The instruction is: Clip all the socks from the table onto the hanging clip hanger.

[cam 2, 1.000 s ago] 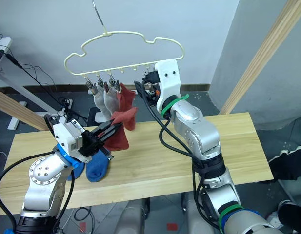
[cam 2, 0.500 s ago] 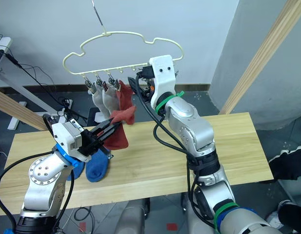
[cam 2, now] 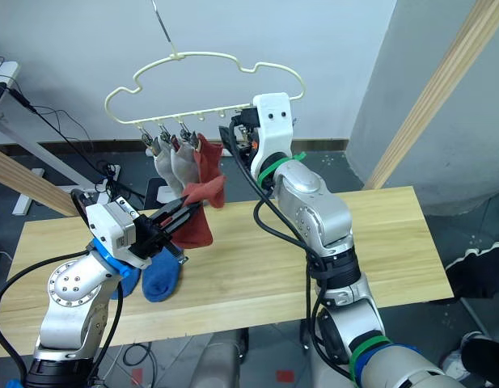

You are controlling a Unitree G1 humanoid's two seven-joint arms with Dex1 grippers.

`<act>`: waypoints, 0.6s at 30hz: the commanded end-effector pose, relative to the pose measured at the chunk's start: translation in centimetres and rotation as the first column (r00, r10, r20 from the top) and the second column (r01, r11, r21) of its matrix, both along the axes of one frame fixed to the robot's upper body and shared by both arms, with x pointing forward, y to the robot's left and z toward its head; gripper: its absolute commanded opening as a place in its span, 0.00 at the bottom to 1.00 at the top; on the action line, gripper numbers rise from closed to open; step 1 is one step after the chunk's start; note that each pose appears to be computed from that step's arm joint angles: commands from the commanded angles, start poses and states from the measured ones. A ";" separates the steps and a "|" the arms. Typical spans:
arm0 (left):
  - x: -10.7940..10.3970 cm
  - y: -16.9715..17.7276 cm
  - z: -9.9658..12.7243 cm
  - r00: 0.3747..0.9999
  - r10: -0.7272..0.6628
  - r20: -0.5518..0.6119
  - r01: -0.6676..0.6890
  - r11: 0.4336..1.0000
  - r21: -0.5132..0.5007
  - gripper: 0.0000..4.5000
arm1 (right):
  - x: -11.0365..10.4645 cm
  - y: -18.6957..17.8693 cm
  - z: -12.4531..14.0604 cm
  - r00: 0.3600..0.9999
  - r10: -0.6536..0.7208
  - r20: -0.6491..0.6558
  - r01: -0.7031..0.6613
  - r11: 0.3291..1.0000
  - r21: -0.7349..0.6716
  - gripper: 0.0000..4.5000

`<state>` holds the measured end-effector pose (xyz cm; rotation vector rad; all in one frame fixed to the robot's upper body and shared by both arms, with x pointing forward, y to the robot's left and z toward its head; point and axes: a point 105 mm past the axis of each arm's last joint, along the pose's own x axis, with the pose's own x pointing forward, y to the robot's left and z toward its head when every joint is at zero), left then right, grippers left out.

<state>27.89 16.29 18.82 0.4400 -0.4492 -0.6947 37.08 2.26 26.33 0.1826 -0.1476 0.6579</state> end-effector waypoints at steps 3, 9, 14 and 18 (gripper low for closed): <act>-0.6 -0.2 0.8 0.999 -0.007 0.040 0.007 1.000 -0.004 0.00 | -0.5 0.2 2.1 0.998 0.007 0.054 -0.009 0.999 0.052 0.14; -0.4 -0.4 0.8 0.999 -0.008 0.040 0.009 1.000 -0.007 0.00 | -0.5 -0.1 2.2 0.999 0.011 0.049 -0.014 0.998 0.060 0.00; 0.5 -0.6 1.0 0.997 0.020 0.073 -0.019 1.000 -0.014 0.00 | -1.0 -1.0 2.0 0.995 0.100 -0.013 -0.098 0.992 0.083 0.00; 1.0 -0.8 0.9 0.995 0.039 0.087 -0.038 0.999 -0.023 0.00 | -1.3 -1.8 2.2 0.984 0.162 -0.079 -0.152 0.981 0.120 0.00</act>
